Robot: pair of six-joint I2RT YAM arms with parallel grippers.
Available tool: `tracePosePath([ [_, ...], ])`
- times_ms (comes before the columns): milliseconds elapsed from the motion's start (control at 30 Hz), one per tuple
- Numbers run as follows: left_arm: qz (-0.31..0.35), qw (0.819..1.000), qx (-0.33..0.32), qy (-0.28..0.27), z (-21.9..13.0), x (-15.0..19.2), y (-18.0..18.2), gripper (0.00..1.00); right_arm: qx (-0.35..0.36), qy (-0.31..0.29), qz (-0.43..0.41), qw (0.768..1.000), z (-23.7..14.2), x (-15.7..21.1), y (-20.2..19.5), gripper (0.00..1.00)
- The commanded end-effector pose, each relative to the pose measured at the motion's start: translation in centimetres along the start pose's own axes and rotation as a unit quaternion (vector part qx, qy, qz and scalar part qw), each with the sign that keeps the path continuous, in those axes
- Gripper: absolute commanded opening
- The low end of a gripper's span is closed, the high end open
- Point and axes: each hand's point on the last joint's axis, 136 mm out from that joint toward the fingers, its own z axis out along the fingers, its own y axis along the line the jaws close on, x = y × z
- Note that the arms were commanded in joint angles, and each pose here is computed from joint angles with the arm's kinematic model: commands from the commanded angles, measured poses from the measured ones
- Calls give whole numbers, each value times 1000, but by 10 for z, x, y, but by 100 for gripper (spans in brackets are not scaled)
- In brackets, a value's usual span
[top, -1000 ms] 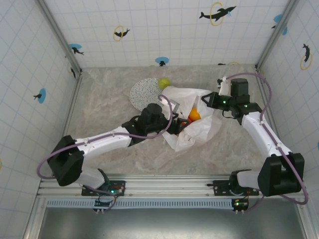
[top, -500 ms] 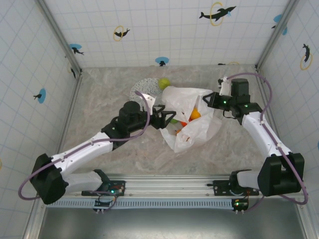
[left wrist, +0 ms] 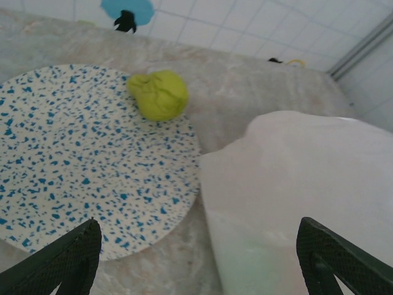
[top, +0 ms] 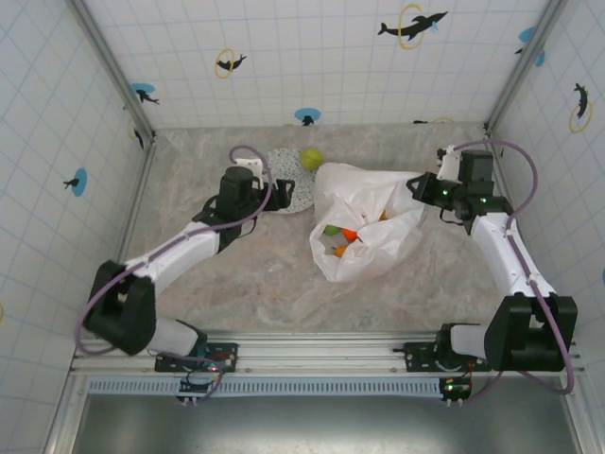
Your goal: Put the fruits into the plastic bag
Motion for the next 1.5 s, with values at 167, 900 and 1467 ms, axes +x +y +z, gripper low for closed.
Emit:
tracePosePath([
  [167, 17, 998, -46, 27, 78, -20, 25, 88, -4, 6, -6, 1000, -3, 6, 1, 0],
  [900, -27, 998, -26, 49, 242, -24, 50, 97, 2, 17, 0, 1000, 10, 2, -5, 0],
  [1467, -60, 996, -6, 59, 263, -10, 50, 91, 0, 22, 1, 1000, 11, 7, -6, 0],
])
